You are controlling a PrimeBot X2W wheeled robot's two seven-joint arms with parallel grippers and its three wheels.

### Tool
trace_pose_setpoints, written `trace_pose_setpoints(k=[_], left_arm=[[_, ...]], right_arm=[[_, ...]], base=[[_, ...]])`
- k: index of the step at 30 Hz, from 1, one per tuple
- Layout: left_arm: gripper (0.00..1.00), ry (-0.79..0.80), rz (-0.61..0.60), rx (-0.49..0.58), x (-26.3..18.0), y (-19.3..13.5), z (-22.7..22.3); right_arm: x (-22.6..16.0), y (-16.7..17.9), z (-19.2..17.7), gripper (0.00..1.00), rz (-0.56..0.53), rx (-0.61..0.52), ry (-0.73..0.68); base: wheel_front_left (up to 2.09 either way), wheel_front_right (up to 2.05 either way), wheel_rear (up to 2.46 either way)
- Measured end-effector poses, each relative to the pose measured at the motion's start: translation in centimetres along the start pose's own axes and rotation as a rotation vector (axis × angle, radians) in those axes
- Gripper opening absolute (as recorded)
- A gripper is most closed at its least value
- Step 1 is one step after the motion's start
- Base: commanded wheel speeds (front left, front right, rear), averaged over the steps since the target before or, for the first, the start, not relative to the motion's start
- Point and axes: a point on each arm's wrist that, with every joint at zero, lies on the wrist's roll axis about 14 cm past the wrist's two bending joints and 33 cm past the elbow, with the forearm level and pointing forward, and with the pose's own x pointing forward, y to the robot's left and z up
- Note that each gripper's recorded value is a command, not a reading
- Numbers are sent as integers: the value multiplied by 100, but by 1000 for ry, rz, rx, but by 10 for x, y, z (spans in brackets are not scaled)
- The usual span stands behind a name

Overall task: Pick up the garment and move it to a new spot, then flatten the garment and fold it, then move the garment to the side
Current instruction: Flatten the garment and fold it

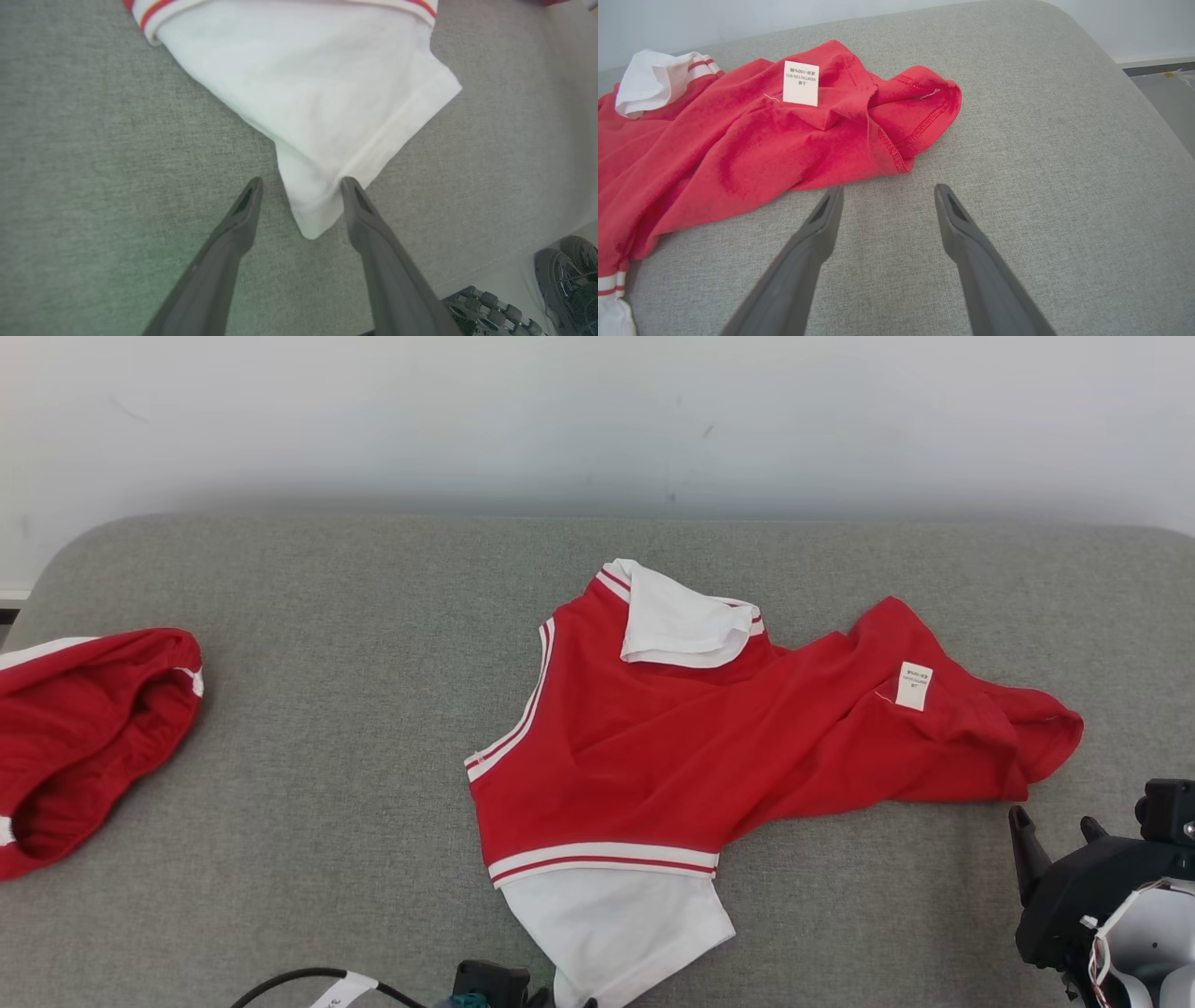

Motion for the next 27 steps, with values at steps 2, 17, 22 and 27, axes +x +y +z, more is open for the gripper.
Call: trace_pose_setpoints(k=[2, 17, 22, 27], left_arm=[[31, 2, -2, 1, 0, -1, 0], [0, 16, 15, -26, -3, 8, -5], [0, 21, 30, -38, 1, 15, -4], [0, 26, 44, -55, 1, 20, -7]], right_arm=[[0, 0, 0, 100, 1, 0, 0], [21, -7, 36, 100, -34, -84, 24], [49, -2, 40, 100, -30, -70, 101], [65, 11, 22, 0, -4, -90, 194]], base=[[0, 0, 0], [0, 0, 0], [0, 0, 0], [0, 0, 0]])
